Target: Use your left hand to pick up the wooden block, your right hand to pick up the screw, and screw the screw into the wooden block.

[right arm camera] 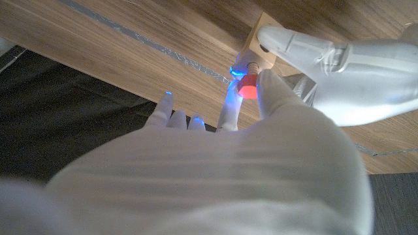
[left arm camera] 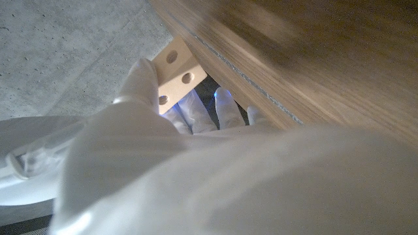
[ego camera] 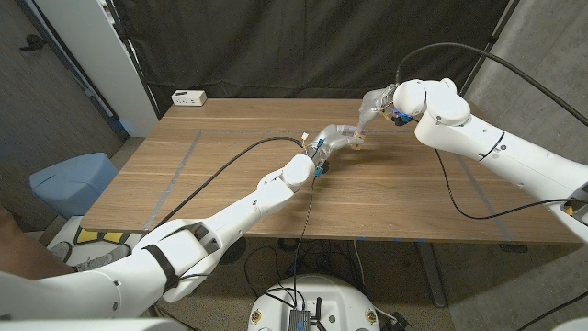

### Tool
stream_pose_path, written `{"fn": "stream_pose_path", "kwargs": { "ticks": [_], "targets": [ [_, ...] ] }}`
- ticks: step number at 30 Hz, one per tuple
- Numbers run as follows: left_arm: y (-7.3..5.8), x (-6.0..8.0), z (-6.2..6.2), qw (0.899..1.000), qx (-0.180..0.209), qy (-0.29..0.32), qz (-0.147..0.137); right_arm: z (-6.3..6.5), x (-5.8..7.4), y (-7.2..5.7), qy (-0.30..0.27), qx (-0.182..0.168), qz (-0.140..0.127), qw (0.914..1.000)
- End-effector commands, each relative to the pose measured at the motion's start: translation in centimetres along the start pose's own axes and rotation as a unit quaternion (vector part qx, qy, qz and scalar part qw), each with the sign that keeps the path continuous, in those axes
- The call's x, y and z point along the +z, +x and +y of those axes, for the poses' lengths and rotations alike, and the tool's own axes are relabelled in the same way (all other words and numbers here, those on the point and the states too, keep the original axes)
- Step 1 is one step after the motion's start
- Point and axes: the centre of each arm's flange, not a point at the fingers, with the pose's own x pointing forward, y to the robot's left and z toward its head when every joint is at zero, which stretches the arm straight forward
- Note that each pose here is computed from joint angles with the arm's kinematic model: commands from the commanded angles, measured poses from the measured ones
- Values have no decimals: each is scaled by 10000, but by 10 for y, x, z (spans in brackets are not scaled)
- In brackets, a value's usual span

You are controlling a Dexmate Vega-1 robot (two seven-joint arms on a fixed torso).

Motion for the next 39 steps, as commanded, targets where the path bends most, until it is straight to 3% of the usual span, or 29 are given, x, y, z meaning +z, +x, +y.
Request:
{"fn": "stream_pose_path", "kwargs": {
  "ticks": [1,39],
  "targets": [
    [1,0,-1,10000,-46,-8,12,3,-1,2,-12,-9,80,10000],
    [-1,1,-4,10000,-60,15,21,9,3,1,-351,-131,389,9985]
  ]
}}
